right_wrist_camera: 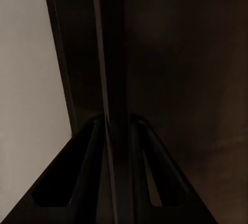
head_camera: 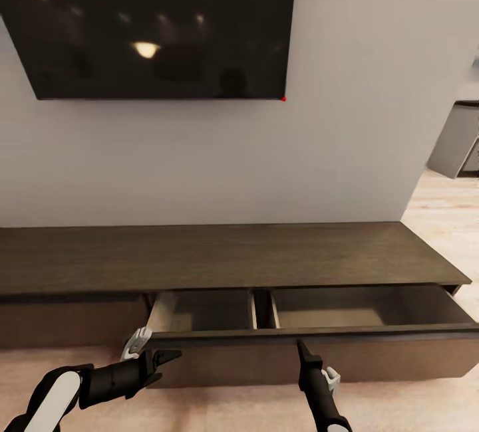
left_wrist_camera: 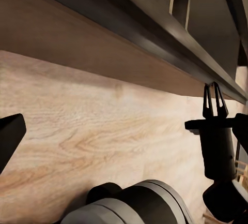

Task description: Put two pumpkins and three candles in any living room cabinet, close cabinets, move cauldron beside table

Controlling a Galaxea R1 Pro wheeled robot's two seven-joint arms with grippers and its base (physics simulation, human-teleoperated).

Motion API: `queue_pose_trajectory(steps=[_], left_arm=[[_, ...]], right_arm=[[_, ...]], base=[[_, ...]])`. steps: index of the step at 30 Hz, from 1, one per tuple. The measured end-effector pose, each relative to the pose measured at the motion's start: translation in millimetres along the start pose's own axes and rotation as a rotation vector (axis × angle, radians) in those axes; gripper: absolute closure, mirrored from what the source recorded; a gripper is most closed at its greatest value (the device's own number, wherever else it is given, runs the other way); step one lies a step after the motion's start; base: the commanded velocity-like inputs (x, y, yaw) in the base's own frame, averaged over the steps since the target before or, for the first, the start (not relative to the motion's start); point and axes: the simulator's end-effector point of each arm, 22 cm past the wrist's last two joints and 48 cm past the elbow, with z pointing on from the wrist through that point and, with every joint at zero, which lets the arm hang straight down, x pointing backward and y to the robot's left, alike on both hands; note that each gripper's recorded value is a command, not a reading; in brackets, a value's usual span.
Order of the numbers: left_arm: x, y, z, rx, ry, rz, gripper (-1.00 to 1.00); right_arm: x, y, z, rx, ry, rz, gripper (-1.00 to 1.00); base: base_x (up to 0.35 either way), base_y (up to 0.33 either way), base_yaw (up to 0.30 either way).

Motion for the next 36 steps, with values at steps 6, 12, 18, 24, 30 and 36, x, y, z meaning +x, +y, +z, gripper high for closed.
queue_pose_trajectory(steps=[6, 12, 18, 24, 30, 36], left_arm=[[0.0, 0.0, 0.0, 0.000, 0.000, 0.000, -1.00], [0.0, 0.0, 0.0, 0.000, 0.000, 0.000, -1.00], [0.0, 0.0, 0.0, 0.000, 0.000, 0.000, -1.00], [0.0, 0.0, 0.0, 0.000, 0.000, 0.000, -1.00], [0.5, -0.9, 0.7, 0.002, 0.000, -0.001, -1.00], [0.6, -1.0, 0.9, 0.003, 0.000, -0.001, -1.00]], right_arm=[[-0.1, 0.0, 0.0, 0.000, 0.000, 0.001, 1.00], [-0.4, 0.0, 0.0, 0.000, -0.001, 0.001, 1.00], [-0.6, 0.0, 0.0, 0.000, -0.002, 0.001, 1.00], [-0.7, 0.0, -0.1, 0.000, -0.002, 0.002, 1.00], [-0.9, 0.0, -0.1, 0.000, -0.003, 0.002, 1.00], [-1.0, 0.0, 0.0, 0.000, -0.003, 0.002, 1.00]], base=[[-0.076, 0.000, 0.000], [-0.170, 0.000, 0.000], [-0.113, 0.000, 0.000], [-0.095, 0.000, 0.000], [-0.105, 0.000, 0.000], [-0.111, 0.000, 0.000]])
